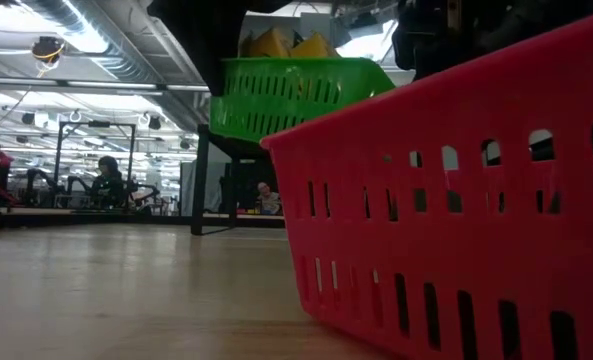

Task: Pick & Place Office Desk Supplies
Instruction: Put the green bin on the shelf

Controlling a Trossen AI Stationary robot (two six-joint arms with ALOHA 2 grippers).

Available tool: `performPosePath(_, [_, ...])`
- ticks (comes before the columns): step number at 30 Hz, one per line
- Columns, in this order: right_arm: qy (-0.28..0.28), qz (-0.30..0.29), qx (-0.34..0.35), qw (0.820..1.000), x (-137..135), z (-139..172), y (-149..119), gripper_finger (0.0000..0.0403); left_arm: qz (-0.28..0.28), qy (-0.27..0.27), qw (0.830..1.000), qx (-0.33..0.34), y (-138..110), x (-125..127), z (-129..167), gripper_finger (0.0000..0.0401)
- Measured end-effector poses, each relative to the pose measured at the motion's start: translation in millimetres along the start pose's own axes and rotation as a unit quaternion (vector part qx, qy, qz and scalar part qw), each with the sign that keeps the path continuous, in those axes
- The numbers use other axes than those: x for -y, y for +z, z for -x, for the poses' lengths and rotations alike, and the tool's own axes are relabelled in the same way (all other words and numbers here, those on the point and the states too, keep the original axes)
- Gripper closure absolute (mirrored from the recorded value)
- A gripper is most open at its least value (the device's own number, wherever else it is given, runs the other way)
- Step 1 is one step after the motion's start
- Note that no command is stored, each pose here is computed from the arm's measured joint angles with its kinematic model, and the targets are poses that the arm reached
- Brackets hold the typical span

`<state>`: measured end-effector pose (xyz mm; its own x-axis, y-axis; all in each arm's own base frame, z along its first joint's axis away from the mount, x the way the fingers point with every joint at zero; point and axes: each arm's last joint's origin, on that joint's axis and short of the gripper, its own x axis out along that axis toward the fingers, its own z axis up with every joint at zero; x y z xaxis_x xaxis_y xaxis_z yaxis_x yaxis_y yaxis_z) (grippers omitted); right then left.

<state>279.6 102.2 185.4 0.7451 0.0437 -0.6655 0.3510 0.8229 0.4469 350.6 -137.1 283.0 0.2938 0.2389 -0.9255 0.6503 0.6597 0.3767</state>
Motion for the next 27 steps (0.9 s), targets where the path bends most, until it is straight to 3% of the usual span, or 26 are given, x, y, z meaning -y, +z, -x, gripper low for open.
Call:
performPosePath(6, [0.007, 0.000, -0.002, 1.000, -1, 0, 0, 0.0386, 0.011, 0.010, 1.000, -0.002, 0, -1, 0, 0.0383])
performPosePath(12, [0.012, 0.006, -0.010, 1.000, -1, 0, 0, 0.0393, 0.026, 0.024, 0.999, 0.004, 3, 3, 3, 0.0332])
performPosePath(16, [0.014, 0.011, -0.011, 1.000, -1, 0, 0, 0.0393, 0.016, 0.064, 0.998, 0.003, 8, 10, 7, 0.0295])
performPosePath(22, [0.019, 0.011, -0.014, 1.000, -1, 0, 0, 0.0393, 0.017, 0.150, 0.988, 0.017, 15, 19, 29, 0.0260])
performPosePath(27, [0.032, 0.003, -0.022, 0.999, -3, 0, -1, 0.0393, 0.064, 0.162, 0.981, 0.084, 26, 24, 64, 0.0253])
